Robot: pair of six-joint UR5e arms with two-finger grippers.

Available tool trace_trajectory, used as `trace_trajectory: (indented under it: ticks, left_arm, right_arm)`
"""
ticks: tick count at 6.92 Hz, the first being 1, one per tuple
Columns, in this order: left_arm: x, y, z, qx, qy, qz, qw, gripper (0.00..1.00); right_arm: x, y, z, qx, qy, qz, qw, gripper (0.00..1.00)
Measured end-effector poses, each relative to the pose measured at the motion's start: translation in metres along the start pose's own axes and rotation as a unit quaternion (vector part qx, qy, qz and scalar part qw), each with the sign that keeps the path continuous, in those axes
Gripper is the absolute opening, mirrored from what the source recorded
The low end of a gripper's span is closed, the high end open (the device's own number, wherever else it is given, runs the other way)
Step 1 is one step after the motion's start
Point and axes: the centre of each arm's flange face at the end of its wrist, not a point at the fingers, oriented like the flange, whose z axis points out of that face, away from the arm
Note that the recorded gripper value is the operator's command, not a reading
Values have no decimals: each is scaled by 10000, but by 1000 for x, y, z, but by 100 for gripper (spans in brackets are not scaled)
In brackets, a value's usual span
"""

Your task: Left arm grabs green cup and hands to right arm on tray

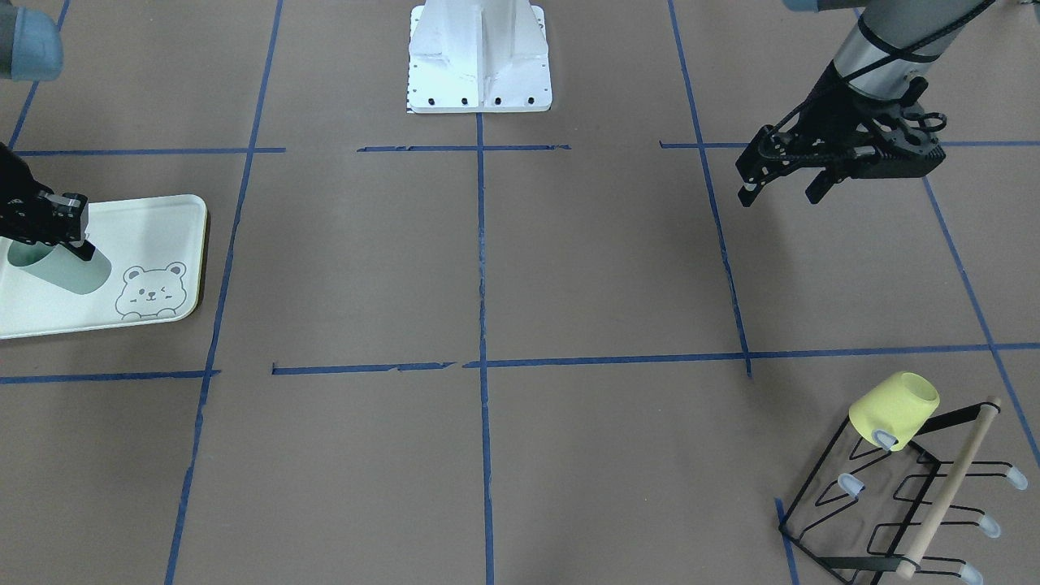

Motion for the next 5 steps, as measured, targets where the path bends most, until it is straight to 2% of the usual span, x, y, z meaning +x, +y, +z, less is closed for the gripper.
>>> trace_trajectory:
  ticks: [1, 2, 5]
  left_arm:
    - [-5, 5, -3, -19, -32, 45, 10000, 100]
    - [-7, 7, -5, -23, -35, 64, 10000, 100]
    - [-6, 10, -7, -24, -15, 67, 10000, 100]
  right_arm:
    - [-5, 9, 21, -278, 332, -205, 9989, 0]
    - [-4, 15, 35, -446, 514, -364, 9970, 0]
    - [18, 23, 66, -751, 771, -465, 9931, 0]
